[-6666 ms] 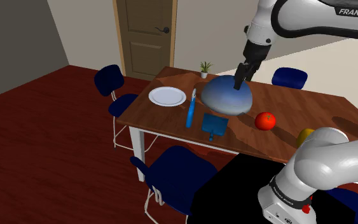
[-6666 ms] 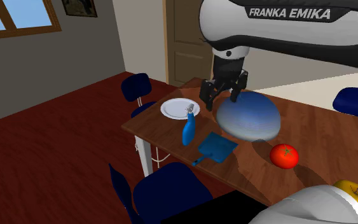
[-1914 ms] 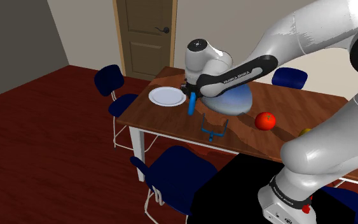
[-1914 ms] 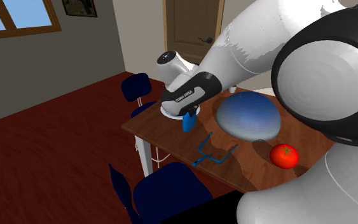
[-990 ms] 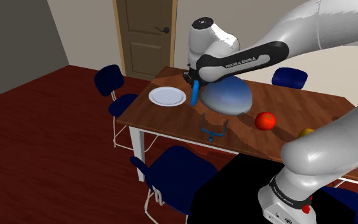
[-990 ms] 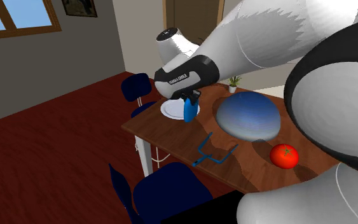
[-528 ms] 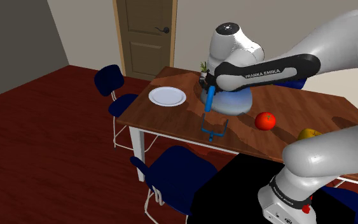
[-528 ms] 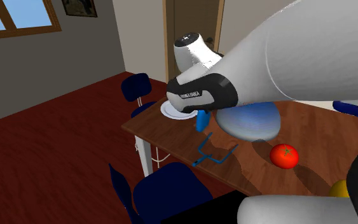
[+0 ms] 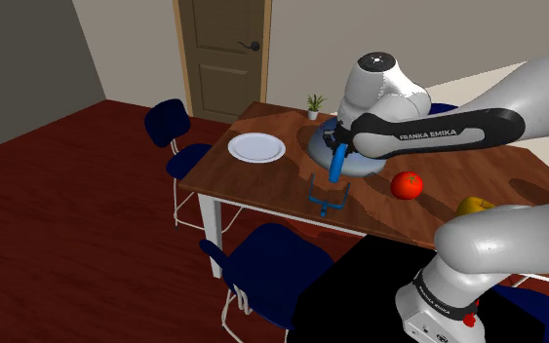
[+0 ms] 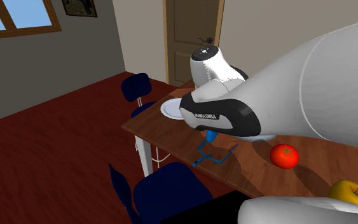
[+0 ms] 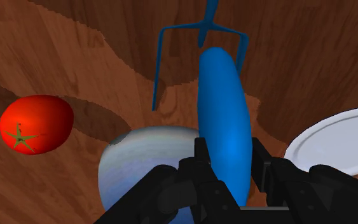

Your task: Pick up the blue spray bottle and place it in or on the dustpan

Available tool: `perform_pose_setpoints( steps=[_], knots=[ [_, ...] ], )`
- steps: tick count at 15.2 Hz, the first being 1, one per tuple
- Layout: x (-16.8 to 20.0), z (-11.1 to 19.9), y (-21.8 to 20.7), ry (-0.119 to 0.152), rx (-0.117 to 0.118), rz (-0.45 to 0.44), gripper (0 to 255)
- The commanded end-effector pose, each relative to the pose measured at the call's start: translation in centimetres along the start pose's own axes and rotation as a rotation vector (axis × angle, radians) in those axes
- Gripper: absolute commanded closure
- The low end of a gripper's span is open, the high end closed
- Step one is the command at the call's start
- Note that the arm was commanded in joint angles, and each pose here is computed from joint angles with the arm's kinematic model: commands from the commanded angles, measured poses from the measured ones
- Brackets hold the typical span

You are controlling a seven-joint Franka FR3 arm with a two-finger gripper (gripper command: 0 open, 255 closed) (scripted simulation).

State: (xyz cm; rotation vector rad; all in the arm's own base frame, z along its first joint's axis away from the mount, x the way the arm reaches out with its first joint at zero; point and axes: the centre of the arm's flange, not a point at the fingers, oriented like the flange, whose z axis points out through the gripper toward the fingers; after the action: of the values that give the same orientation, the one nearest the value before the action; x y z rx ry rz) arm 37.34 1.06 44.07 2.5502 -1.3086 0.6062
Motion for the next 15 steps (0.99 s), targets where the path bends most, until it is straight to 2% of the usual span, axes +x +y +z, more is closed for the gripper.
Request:
perform_pose_setpoints(
  steps=[1,7,15],
  knots=[
    [-0.5,1.0,0.1,0.0,0.001,0.0,255],
    [-1.8,3.6,0.1,0.0,0.001,0.0,255],
    [-1.8,3.6,0.1,0.0,0.001,0.0,255]
  ],
)
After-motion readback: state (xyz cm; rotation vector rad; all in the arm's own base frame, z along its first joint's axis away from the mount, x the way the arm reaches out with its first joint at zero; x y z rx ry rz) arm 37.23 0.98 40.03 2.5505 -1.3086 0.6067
